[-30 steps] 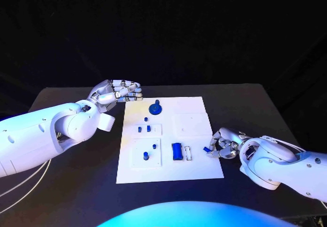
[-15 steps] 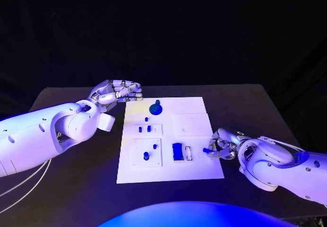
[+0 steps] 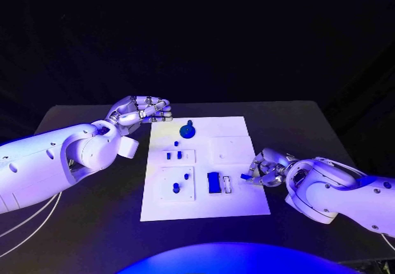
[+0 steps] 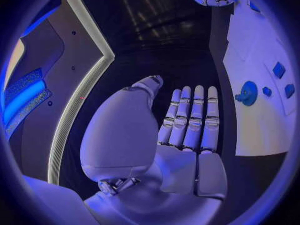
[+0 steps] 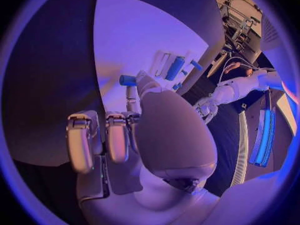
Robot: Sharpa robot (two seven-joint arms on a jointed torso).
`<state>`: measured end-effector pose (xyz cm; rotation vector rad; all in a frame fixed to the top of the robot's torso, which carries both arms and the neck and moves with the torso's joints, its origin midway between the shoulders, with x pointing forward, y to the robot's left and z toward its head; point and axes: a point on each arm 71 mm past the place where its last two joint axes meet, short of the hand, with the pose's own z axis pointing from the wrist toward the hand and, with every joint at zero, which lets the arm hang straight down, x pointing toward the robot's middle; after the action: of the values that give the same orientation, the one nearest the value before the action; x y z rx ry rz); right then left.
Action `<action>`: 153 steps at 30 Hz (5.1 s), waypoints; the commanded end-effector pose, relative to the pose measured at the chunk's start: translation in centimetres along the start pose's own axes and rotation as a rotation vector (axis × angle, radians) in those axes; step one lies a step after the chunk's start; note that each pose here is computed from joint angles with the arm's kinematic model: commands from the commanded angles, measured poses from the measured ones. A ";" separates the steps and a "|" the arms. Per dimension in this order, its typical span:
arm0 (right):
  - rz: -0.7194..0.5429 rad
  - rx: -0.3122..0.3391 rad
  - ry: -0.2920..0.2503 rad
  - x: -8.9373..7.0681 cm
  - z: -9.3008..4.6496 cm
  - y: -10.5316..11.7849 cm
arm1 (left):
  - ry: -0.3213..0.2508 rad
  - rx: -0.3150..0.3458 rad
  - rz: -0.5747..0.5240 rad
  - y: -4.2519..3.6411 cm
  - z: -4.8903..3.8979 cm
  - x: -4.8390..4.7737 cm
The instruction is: Assemble the parts on the task board
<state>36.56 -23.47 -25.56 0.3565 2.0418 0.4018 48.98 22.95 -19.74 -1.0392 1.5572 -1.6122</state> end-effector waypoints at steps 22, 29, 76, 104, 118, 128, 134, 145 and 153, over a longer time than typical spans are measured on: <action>0.189 0.085 0.139 2.2 0.9 2.4 | 0.013 0.008 -0.010 -0.08 0.02 0.25; 0.181 0.083 0.148 2.5 1.3 2.7 | 0.013 0.007 -0.010 -0.08 0.00 0.24; 0.043 0.039 0.144 3.4 1.4 2.0 | 0.011 -0.001 -0.009 -0.05 -0.15 0.01; 0.012 0.052 0.109 3.0 1.5 1.0 | 0.011 -0.009 -0.008 0.01 -0.20 -0.14; -0.094 0.010 0.067 2.7 1.5 1.2 | 0.013 -0.012 -0.008 0.03 -0.20 -0.16; -0.274 -0.082 -0.031 2.3 1.4 2.3 | 0.015 -0.013 -0.009 0.04 -0.19 -0.15; -0.321 -0.099 -0.046 2.3 1.3 2.6 | 0.016 -0.013 -0.009 0.05 -0.19 -0.14; -0.360 -0.086 -0.011 2.8 1.4 2.5 | 0.017 -0.015 -0.009 0.06 -0.21 -0.14; -0.373 -0.089 -0.004 3.2 1.5 2.6 | 0.017 -0.016 -0.009 0.06 -0.22 -0.12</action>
<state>36.96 -19.57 -26.92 -0.0344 1.9867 0.2973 48.92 23.36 -19.86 -1.0499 1.5757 -1.5993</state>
